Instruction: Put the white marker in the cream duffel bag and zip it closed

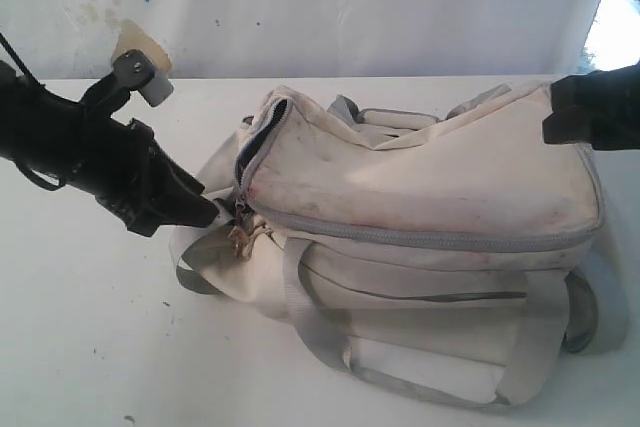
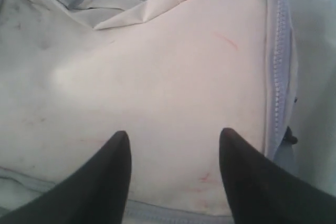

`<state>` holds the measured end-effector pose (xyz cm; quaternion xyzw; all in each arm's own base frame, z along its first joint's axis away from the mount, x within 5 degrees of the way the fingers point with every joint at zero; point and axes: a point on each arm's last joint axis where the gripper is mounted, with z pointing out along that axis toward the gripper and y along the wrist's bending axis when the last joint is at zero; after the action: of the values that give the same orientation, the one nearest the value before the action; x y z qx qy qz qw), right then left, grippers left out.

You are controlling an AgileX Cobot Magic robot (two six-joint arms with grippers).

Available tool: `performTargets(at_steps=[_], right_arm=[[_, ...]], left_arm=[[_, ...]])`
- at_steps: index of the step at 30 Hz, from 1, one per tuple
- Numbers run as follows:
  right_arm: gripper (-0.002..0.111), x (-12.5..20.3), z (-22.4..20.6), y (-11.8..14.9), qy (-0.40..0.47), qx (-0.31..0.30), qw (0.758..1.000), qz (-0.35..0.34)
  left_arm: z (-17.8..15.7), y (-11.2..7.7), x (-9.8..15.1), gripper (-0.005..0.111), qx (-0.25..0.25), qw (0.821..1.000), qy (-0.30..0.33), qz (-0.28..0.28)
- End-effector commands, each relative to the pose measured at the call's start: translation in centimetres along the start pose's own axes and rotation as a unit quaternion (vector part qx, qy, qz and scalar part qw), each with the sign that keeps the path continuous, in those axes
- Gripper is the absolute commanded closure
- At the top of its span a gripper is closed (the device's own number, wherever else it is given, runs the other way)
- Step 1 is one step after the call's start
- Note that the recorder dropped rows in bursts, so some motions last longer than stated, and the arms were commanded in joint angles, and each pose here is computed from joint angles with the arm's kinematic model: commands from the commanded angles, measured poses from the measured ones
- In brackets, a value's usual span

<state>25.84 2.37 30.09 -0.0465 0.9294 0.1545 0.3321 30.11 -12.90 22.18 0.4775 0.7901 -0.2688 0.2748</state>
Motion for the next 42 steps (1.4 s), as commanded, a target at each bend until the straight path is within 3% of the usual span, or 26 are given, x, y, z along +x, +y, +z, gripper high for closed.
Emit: performTargets(at_steps=[1, 5, 12, 19, 22, 27, 32, 35, 42], right_arm=[[0.059, 0.2, -0.4, 1.0, 0.01, -0.055, 0.998, -0.019], [0.059, 0.4, -0.5, 1.8, 0.022, -0.098, 0.995, -0.023], [0.059, 0.7, -0.6, 2.0, 0.036, -0.108, 0.993, -0.023], [0.059, 0.7, -0.6, 2.0, 0.038, -0.11, 0.993, -0.023], [0.059, 0.7, -0.6, 2.0, 0.039, -0.111, 0.993, -0.025], [0.059, 0.7, -0.6, 2.3, 0.036, -0.125, 0.991, -0.03], [0.059, 0.7, -0.7, 2.7, 0.036, -0.14, 0.989, -0.035], [0.059, 0.9, -0.4, 3.6, 0.041, -0.152, 0.985, -0.074], [0.059, 0.8, 0.4, 6.1, 0.018, -0.16, 0.979, -0.122]], left_arm=[[0.4, -0.3, -0.1, 0.054, -0.018, 0.998, -0.055, 0.013], [2.2, -0.1, 0.7, 0.053, -0.014, 0.999, -0.045, 0.028], [4.9, 0.6, 1.4, 0.053, -0.02, 0.999, -0.042, 0.024], [5.8, 1.2, 1.2, 0.053, -0.024, 0.996, -0.085, -0.034], [6.1, 1.3, 1.7, 0.066, -0.021, 0.997, -0.065, -0.018], [6.2, 0.8, 2.2, 0.107, 0.003, 0.999, -0.036, 0.017], [5.7, 0.8, 1.8, 0.107, 0.033, 0.999, 0.007, 0.002], [4.7, 1.0, 0.7, 0.107, 0.03, 0.999, 0.03, -0.012], [2.0, 0.0, -2.4, 0.107, 0.059, 0.998, 0.025, -0.005]])
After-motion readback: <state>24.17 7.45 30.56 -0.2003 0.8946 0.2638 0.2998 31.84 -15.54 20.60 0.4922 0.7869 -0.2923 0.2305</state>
